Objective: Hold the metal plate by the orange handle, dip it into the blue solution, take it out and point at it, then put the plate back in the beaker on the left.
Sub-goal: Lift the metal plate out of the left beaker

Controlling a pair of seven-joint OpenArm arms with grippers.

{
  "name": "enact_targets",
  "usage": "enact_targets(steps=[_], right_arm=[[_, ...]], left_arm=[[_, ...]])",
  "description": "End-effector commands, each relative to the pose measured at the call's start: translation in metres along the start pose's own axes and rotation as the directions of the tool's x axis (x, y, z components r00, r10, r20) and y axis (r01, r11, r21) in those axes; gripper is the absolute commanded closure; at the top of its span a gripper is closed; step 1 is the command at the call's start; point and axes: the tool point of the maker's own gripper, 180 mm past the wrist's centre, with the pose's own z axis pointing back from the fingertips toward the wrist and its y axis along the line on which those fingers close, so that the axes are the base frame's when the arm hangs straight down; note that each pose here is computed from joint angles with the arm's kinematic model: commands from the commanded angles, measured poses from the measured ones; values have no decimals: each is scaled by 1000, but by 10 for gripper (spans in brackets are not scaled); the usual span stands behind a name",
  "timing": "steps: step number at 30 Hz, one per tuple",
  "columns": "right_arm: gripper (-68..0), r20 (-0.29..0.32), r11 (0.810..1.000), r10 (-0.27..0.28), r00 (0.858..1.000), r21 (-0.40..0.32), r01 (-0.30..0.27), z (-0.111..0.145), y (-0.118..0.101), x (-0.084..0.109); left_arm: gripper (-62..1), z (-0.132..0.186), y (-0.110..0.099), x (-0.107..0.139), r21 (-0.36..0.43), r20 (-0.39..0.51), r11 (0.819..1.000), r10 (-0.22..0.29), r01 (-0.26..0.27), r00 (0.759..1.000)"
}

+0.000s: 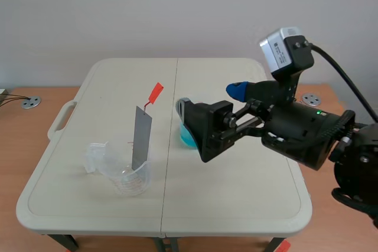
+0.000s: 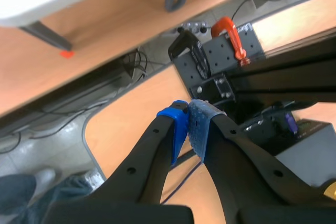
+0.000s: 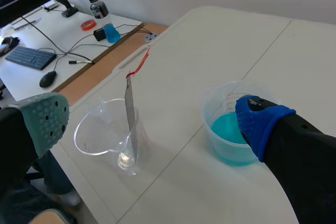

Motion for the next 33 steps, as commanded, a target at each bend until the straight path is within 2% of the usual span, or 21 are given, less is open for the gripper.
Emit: enact_targets(steps=[1, 9, 14, 22, 27, 33], right_arm=[[-663, 44, 1000, 0, 999, 15, 0, -8, 1, 13], [-663, 55, 998, -52, 997, 44, 50, -39, 0, 13], [-663, 49, 996, -76, 996, 58, 73, -56, 0, 11], [-663, 35, 988, -122, 992, 97, 118, -75, 13, 7], [-663, 38, 984, -133, 990, 126, 128, -82, 24, 10], [-663, 27, 980, -150, 988, 134, 145, -86, 30, 9]], left_arm=[[-17, 1, 0, -6, -2, -9, 1000, 21, -21, 1000], [-17, 7, 13, -63, 43, -147, 997, 69, -63, 987], [-16, 17, 22, -104, 82, -240, 991, 119, -102, 963], [-16, 36, 29, -156, 130, -364, 984, 165, -125, 917], [-16, 48, 32, -179, 154, -417, 979, 186, -133, 890], [-16, 50, 33, -184, 159, -428, 978, 191, -134, 883]])
